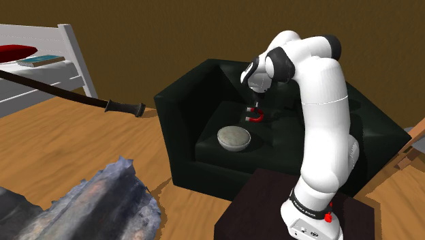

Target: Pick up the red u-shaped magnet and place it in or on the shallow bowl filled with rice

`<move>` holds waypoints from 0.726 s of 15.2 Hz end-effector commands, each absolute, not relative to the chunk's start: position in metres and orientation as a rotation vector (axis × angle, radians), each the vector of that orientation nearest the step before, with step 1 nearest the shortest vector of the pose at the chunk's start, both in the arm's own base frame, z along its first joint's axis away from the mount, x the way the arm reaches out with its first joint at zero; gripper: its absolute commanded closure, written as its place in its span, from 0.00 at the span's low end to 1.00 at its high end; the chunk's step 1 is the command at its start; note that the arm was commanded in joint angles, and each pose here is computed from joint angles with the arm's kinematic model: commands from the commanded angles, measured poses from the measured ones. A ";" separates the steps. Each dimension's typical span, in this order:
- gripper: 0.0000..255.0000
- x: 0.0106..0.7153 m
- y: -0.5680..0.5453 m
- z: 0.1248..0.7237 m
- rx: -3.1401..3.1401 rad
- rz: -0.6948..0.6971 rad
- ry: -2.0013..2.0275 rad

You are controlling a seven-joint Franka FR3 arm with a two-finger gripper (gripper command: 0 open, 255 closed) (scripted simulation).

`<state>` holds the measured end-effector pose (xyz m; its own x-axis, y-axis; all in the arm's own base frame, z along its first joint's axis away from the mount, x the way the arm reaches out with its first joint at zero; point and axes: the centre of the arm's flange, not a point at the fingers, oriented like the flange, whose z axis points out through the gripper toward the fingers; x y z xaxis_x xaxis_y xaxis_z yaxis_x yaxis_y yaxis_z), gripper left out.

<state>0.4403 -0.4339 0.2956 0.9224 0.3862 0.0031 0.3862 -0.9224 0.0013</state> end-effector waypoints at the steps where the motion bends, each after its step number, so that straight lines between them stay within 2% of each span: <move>1: 1.00 0.440 -0.434 0.296 3.079 0.005 0.619; 5: 1.00 0.440 -0.434 0.295 3.079 0.005 0.619; 11: 1.00 0.440 -0.434 0.327 3.079 0.005 0.619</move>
